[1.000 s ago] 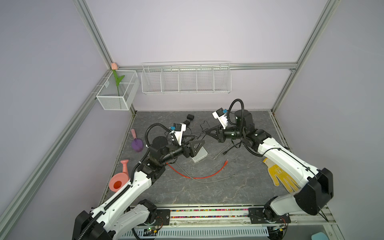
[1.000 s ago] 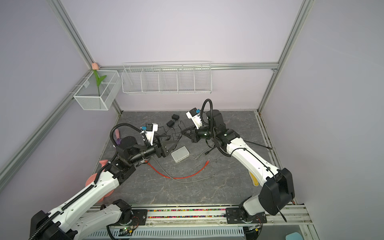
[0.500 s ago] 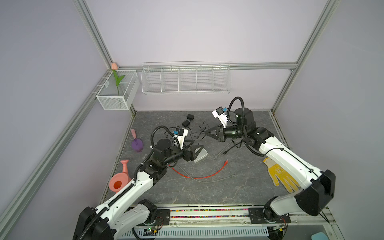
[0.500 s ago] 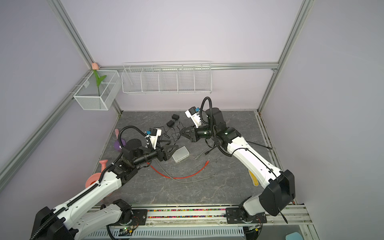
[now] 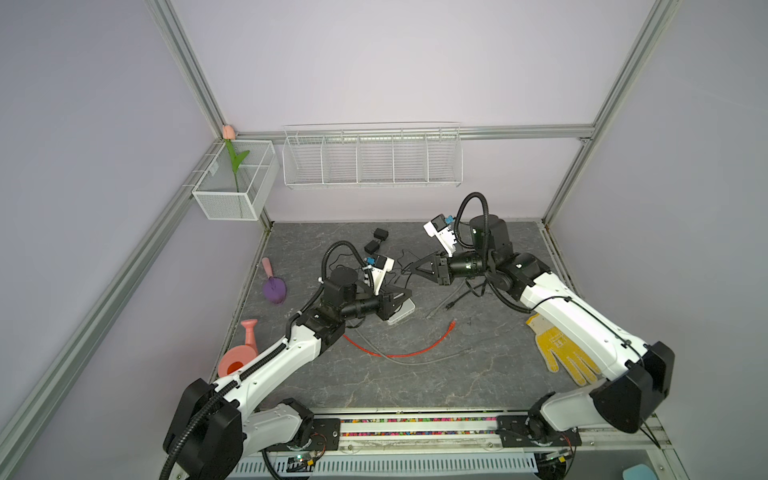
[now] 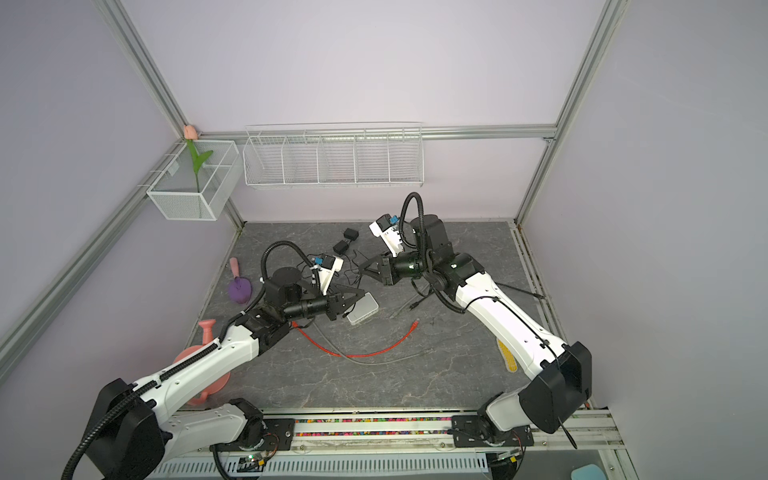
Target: Insert the plug into the switch port
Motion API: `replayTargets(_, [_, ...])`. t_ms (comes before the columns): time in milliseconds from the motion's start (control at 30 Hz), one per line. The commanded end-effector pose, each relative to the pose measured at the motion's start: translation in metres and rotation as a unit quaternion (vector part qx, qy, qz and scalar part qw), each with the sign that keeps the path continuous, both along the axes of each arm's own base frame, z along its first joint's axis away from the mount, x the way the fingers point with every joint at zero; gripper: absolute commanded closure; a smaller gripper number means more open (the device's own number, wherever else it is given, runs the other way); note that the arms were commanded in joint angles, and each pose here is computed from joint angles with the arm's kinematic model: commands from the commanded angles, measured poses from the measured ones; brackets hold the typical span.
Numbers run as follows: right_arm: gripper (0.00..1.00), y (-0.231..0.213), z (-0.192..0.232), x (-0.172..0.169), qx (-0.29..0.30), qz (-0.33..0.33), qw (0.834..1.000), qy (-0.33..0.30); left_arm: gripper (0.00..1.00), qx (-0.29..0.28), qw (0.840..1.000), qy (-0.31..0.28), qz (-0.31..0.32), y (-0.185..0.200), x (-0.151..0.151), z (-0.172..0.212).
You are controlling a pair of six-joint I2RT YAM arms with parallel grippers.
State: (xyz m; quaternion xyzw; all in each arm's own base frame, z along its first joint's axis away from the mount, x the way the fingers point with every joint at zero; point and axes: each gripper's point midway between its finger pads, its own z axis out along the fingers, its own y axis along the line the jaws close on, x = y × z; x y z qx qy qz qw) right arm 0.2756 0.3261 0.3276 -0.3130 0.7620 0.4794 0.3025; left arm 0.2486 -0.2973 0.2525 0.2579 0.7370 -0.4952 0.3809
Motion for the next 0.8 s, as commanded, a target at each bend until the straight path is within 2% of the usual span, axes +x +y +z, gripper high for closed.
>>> replayTargets(0, [0.43,-0.017,0.005,-0.016,-0.016,0.009,0.999,-0.051,1.0,-0.051,0.998,-0.003,-0.031,-0.006,-0.01,0.03])
replayTargets(133, [0.18,-0.039,0.005,-0.037,0.017,-0.019,0.991,-0.129,1.0,-0.089,0.995,0.006,-0.044,-0.008,-0.015,0.041])
replayTargets(200, [0.07,-0.048,0.001,-0.046,0.029,-0.033,0.989,-0.145,1.0,-0.107,0.993,0.007,-0.045,-0.009,-0.016,0.048])
replayTargets(300, [0.11,-0.058,-0.014,-0.053,0.046,-0.064,0.987,-0.141,1.0,-0.138,0.99,0.001,-0.041,-0.007,-0.014,0.061])
replayTargets(400, [0.11,-0.066,-0.035,-0.055,0.056,-0.098,0.989,-0.091,1.0,-0.159,0.987,-0.003,-0.033,-0.006,-0.013,0.072])
replayTargets(500, [0.12,-0.059,-0.037,-0.071,0.094,-0.06,0.989,-0.098,1.0,-0.185,0.983,0.005,-0.021,-0.002,-0.011,0.079])
replayTargets(667, [0.11,-0.041,-0.044,-0.094,0.079,-0.022,0.986,-0.144,1.0,-0.236,0.971,0.023,0.001,0.008,-0.013,0.087])
replayTargets(767, [0.03,-0.031,-0.043,-0.1,0.068,-0.006,0.983,-0.172,1.0,-0.251,0.968,0.024,0.013,0.008,-0.017,0.092])
